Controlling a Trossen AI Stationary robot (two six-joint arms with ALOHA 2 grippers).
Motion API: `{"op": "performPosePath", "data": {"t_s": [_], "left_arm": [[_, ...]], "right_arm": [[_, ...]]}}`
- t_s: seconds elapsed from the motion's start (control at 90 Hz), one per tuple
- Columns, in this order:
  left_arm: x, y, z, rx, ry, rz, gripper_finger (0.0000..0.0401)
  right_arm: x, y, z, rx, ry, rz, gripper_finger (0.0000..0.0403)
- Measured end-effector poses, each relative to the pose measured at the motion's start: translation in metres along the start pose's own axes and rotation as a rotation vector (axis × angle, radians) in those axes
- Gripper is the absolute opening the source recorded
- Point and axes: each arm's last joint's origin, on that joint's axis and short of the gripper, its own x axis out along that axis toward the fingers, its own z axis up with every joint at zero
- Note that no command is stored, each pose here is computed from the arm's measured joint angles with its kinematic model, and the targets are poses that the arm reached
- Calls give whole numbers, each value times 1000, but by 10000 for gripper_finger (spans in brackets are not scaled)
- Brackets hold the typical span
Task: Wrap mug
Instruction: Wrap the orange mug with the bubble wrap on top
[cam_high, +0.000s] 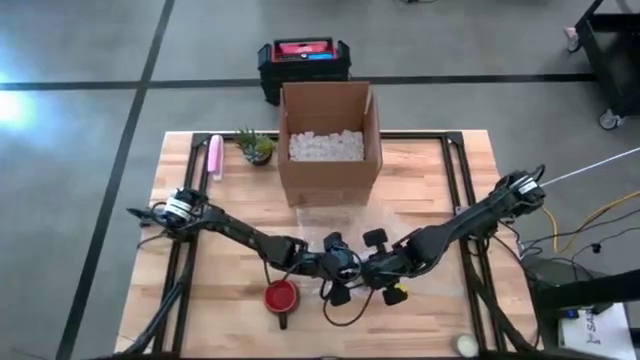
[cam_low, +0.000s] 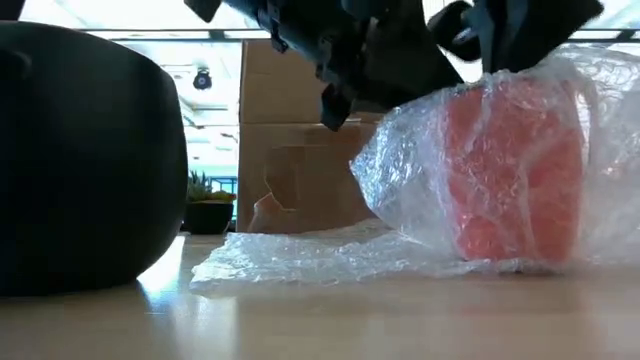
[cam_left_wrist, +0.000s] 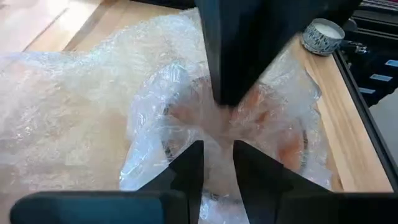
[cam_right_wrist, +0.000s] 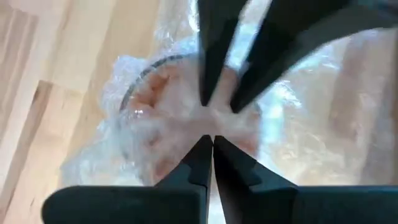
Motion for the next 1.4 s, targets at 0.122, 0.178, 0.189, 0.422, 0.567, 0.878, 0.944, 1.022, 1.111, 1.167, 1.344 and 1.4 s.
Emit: {"op": "performPosePath", "data": {"t_s": [0.122,0.178,0.189,0.422,0.567,0.878,0.944,1.022,1.111,1.167,1.344,1.4], "left_arm": [[0,0,0,-1,-1,-4,75],[0,0,0,-1,-1,-4,75],[0,0,0,-1,-1,-4,75],[-1,0,2,0,-8,-6,75],[-1,-1,1,3,-2,-8,75],[-1,0,0,8,2,-4,75],[-1,0,0,8,2,-4,75],[-1,0,0,8,2,-4,75],[-1,0,0,7,2,-4,75],[-1,0,1,2,-3,-10,75],[-1,0,1,2,-1,-15,75],[-1,0,1,2,0,-16,75]], "right_arm": [[0,0,-4,0,31,8,2],[10,1,-5,-1,67,24,2],[12,1,-5,-2,71,26,2],[57,7,-6,-40,180,7,2],[61,8,-1,-82,161,17,2],[-7,2,9,-68,57,93,2],[-5,3,9,-64,52,139,2],[2,6,9,-66,53,157,2],[21,10,9,-74,62,180,2],[35,12,7,-80,80,174,2],[63,9,5,-113,136,75,2],[67,9,5,-120,145,64,2]]}}
